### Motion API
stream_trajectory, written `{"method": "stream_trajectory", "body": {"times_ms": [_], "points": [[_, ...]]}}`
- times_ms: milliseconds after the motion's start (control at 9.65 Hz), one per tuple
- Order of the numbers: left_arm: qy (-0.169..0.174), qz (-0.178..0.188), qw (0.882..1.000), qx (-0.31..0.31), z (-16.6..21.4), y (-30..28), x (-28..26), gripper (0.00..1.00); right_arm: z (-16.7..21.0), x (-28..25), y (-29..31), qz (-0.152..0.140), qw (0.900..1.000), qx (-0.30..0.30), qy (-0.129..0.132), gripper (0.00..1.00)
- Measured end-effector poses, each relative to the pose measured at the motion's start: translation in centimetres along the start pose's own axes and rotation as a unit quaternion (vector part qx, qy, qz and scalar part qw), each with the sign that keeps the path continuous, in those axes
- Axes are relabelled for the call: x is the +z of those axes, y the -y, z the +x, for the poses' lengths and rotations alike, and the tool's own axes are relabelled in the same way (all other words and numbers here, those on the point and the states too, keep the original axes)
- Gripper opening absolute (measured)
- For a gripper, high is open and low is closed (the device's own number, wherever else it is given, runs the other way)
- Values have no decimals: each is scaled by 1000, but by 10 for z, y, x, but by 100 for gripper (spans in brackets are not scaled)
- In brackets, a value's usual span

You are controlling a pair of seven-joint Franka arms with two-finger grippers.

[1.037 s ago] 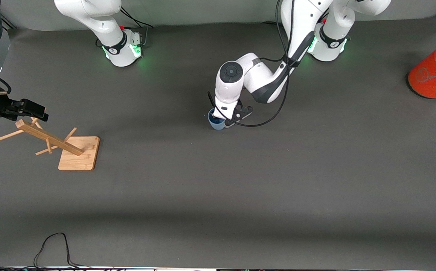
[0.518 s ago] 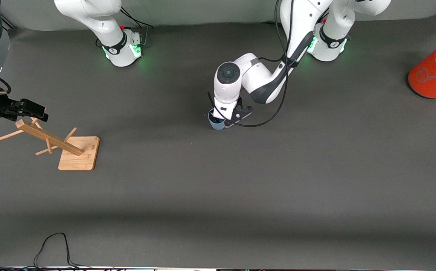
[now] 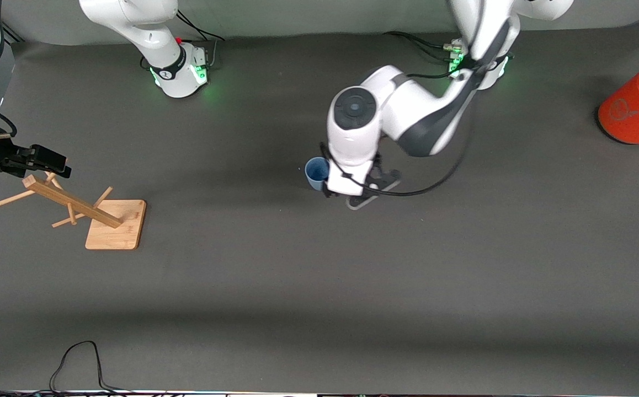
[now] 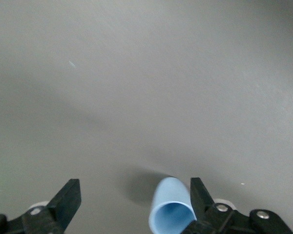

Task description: Rotate and upright cup with both arms

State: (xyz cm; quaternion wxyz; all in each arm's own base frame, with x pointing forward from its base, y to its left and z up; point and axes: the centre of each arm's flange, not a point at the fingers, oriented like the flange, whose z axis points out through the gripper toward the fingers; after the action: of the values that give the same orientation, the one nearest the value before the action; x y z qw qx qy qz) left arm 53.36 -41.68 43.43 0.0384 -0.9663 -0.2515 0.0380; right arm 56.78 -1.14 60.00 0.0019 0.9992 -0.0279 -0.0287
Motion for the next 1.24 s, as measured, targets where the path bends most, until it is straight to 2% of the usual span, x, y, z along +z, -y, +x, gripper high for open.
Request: {"method": "stream_trajectory", "body": {"times_ms": [104,415,518,726,1037,1244], "points": [[8,18,1000,21,31,28,-27,100,0,0,0,0,1000,0,0,100],[29,22,997,62,132,145,-92,100,0,0,0,0,1000,0,0,100],[42,25,995,82,153,185,-108,100,0,0,0,0,1000,0,0,100],[56,19,990,132,176,252,-134,100,0,0,0,0,1000,0,0,100],[64,0,975,214,190,326,-141,100,0,0,0,0,1000,0,0,100],[40,-10,972,233,193,347,-146,100,0,1,0,0,1000,0,0,100]]}}
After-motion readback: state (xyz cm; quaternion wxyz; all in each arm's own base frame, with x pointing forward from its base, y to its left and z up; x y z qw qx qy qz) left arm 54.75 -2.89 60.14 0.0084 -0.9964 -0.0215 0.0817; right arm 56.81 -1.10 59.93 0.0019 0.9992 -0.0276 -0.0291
